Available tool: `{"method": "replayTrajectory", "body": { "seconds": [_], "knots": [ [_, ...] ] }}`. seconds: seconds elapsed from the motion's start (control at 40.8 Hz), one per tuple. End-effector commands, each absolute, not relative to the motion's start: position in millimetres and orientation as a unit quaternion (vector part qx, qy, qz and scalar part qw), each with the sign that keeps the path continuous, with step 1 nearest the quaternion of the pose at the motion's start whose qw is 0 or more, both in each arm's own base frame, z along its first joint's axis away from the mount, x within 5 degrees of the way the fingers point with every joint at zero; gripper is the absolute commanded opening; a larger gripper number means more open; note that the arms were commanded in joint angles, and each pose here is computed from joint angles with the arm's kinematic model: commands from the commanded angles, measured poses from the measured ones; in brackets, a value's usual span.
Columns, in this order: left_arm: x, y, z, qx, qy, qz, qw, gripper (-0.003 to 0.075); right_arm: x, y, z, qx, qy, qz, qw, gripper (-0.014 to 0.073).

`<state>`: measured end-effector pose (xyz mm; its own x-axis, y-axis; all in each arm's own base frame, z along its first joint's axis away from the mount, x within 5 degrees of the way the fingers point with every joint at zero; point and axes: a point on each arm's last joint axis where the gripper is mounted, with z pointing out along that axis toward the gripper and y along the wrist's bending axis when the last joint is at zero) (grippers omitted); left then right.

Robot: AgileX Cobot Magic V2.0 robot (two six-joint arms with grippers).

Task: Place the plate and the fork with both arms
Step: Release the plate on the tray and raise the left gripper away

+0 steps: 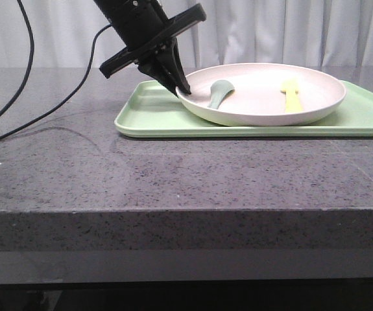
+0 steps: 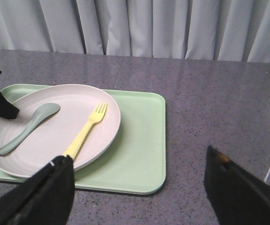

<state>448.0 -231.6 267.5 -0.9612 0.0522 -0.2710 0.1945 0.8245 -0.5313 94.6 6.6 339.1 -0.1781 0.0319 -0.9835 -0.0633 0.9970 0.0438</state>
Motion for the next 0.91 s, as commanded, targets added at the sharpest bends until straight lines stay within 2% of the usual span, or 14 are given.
{"method": "replayTrajectory", "body": {
  "seconds": [0.0, 0.318, 0.392, 0.588, 0.661, 0.784, 0.882],
  "knots": [
    [437.6, -237.0, 315.7, 0.064, 0.923, -0.335, 0.177, -0.0017, 95.9, 6.5, 356.9, -0.011, 0.734, 0.036, 0.678, 0.0591],
    [439.5, -237.3, 316.7, 0.061, 0.92, -0.337, 0.188, 0.0004, 95.9, 6.6, 356.5, -0.012, 0.736, 0.036, 0.676, 0.0591],
    [439.9, -237.3, 316.9, 0.06, 0.92, -0.338, 0.19, 0.0061, 95.9, 6.6, 356.5, -0.012, 0.736, 0.036, 0.676, 0.0591],
    [440.9, -236.2, 319.5, 0.062, 0.917, -0.339, 0.2, 0.0332, 95.9, 6.6, 356.5, -0.012, 0.736, 0.036, 0.676, 0.0591],
    [439.8, -234.3, 324.2, 0.068, 0.917, -0.339, 0.201, 0.0382, 95.9, 6.6, 356.5, -0.012, 0.736, 0.036, 0.676, 0.0591],
    [436.3, -226.8, 343.1, 0.098, 0.913, -0.336, 0.208, 0.0374, 95.9, 6.6, 356.5, -0.012, 0.736, 0.036, 0.676, 0.0591],
    [430.5, -223.3, 360.7, 0.121, 0.91, -0.333, 0.216, 0.0337, 95.9, 6.6, 356.5, -0.012, 0.736, 0.036, 0.676, 0.0591]
  ]
}}
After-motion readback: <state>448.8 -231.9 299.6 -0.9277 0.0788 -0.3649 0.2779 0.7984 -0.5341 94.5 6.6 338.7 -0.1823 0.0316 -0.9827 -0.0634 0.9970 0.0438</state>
